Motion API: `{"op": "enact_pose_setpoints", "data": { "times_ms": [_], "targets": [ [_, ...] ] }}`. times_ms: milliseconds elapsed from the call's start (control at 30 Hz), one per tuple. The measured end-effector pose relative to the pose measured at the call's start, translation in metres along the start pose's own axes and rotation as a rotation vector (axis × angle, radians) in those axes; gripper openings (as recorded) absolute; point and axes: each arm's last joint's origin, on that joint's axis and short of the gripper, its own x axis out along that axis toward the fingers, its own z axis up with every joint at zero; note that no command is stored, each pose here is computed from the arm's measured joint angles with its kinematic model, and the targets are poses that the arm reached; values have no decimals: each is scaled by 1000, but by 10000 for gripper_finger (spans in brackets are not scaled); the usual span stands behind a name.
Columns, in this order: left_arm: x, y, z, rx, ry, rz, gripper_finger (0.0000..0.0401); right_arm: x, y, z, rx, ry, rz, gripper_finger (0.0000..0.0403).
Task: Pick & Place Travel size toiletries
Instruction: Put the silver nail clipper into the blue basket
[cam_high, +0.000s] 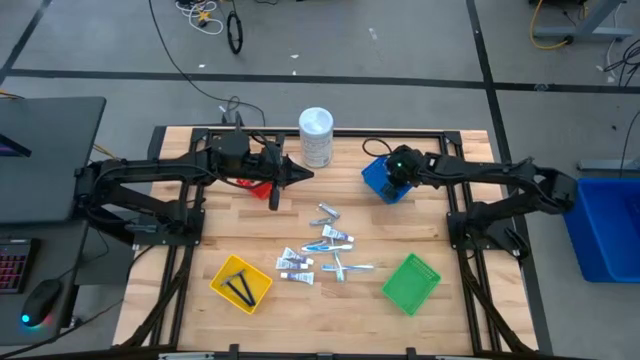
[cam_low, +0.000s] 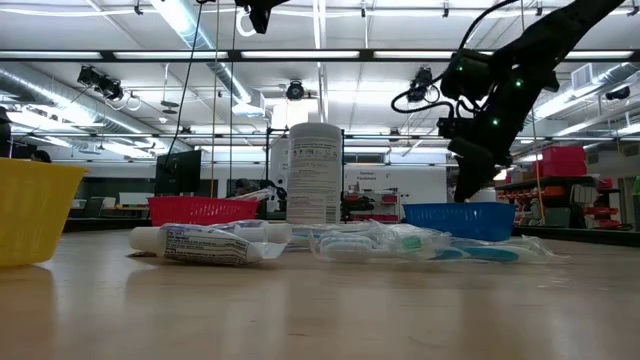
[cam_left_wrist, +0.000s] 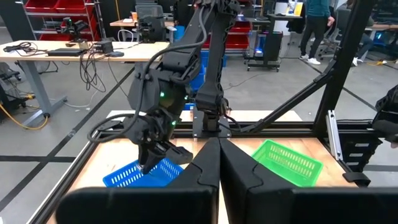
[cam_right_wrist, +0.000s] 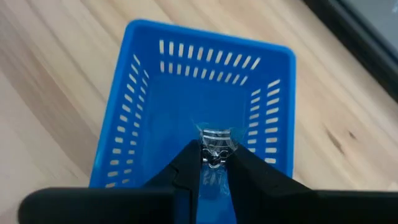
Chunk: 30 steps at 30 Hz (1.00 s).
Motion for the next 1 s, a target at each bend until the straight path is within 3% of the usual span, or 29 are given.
{"op": "enact_pose_setpoints", "data": {
  "times_ms": [567, 1000],
  "targets": [
    [0, 0, 0, 0, 0, 0, 12, 5, 1, -1, -4, 21, -3, 89],
    [0, 0, 0, -3, 0, 3, 10, 5, 1, -1, -5, 21, -3, 184]
  ]
}}
